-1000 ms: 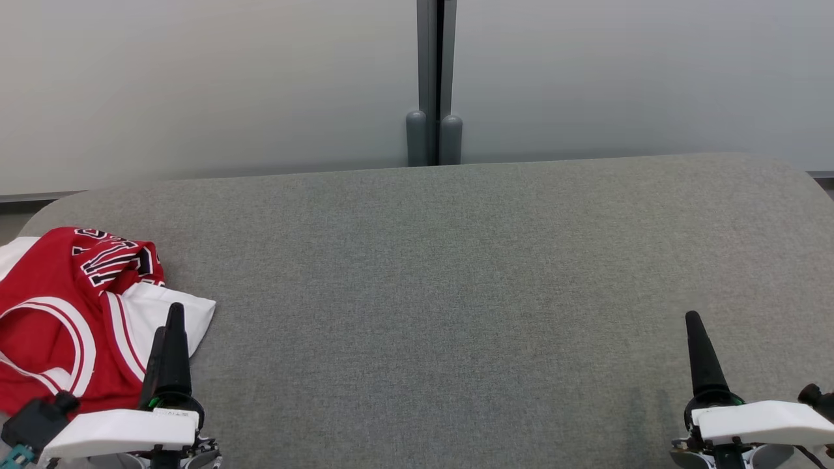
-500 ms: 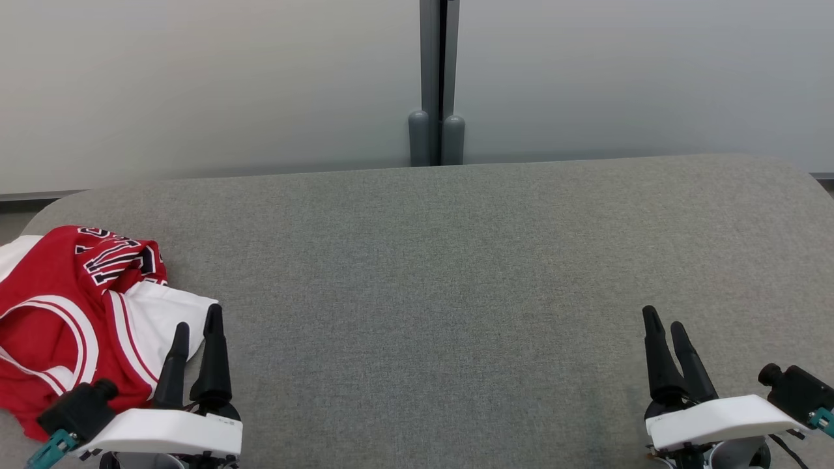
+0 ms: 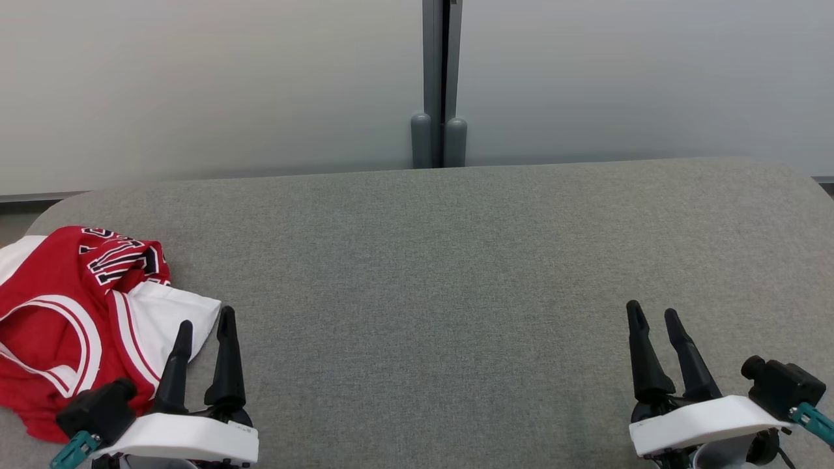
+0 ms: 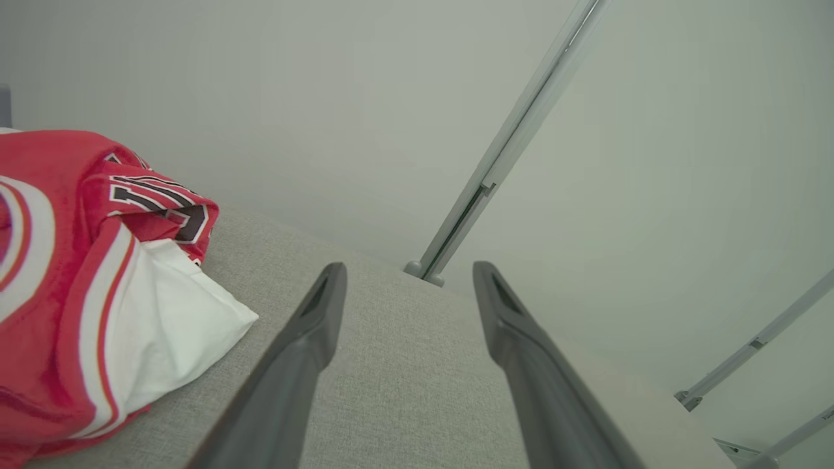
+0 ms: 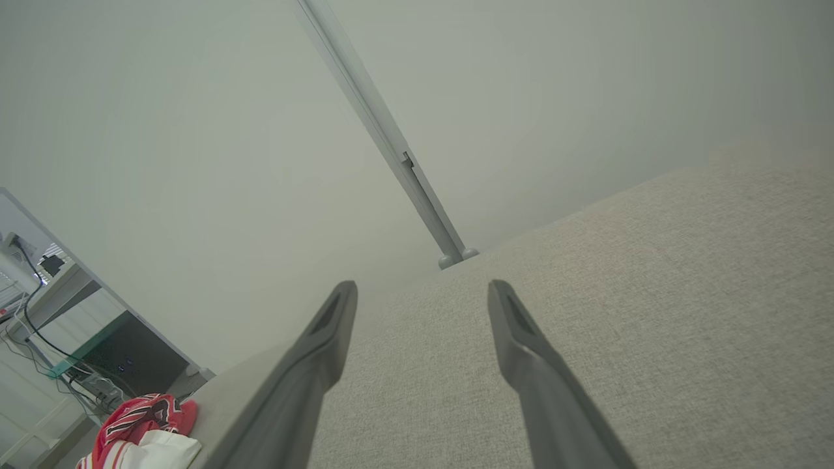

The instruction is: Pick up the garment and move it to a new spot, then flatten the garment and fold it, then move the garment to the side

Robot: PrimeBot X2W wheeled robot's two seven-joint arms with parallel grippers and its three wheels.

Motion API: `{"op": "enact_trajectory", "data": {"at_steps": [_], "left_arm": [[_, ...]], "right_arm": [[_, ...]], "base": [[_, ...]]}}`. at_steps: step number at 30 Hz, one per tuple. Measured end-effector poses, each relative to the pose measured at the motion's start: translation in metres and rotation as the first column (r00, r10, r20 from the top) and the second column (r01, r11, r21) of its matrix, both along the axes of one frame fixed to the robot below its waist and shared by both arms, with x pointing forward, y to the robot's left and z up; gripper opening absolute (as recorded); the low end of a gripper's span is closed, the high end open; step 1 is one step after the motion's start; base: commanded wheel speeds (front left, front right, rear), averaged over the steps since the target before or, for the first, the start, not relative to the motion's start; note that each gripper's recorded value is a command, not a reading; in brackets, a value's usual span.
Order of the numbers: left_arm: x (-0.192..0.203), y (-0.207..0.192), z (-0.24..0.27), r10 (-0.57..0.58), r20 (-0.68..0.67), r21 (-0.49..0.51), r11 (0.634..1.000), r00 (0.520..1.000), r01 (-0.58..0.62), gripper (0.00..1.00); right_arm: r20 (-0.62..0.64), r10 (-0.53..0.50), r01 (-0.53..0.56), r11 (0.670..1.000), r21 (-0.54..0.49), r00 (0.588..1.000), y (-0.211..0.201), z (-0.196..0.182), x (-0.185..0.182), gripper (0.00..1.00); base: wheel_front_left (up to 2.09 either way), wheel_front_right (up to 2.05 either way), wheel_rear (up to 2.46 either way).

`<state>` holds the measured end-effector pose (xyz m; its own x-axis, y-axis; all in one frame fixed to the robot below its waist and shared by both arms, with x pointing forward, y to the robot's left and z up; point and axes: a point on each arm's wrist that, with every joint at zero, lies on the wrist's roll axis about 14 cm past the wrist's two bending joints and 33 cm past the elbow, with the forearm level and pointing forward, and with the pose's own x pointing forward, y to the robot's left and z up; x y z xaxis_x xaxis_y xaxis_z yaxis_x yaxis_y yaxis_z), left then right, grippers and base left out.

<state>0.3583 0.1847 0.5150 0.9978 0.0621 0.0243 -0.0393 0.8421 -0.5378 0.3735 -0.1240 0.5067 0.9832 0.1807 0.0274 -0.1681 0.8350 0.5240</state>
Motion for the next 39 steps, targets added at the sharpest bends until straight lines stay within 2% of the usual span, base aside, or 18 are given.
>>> {"op": "enact_trajectory", "data": {"at_steps": [7, 16, 26, 31, 39], "left_arm": [[-0.002, 0.001, 0.006, 0.001, 0.020, 0.125, 0.992, 1.000, -0.003, 1.00], [-0.007, -0.001, 0.006, 0.005, 0.025, 0.218, 0.976, 1.000, -0.011, 1.00], [-0.015, -0.013, 0.008, -0.058, 0.053, 0.282, 0.959, 0.997, 0.041, 1.00], [-0.019, -0.015, 0.006, -0.066, 0.053, 0.327, 0.944, 0.996, 0.045, 1.00], [-0.022, -0.011, -0.004, -0.056, 0.030, 0.337, 0.940, 0.998, 0.043, 1.00]], "right_arm": [[0.039, 0.021, -0.019, 0.998, -0.051, 0.999, 0.007, 0.007, -0.001, 1.00], [0.068, 0.056, -0.046, 0.989, -0.140, 0.996, 0.017, 0.008, -0.005, 1.00], [0.104, 0.088, -0.064, 0.974, -0.216, 0.991, 0.026, 0.012, -0.010, 1.00], [0.100, 0.097, -0.069, 0.965, -0.252, 0.990, 0.027, 0.006, -0.015, 1.00], [0.084, 0.103, -0.075, 0.954, -0.290, 0.991, 0.028, -0.003, -0.017, 1.00]], "base": [[0.00, 0.00, 0.00], [0.00, 0.00, 0.00], [0.00, 0.00, 0.00], [0.00, 0.00, 0.00], [0.00, 0.00, 0.00]]}}
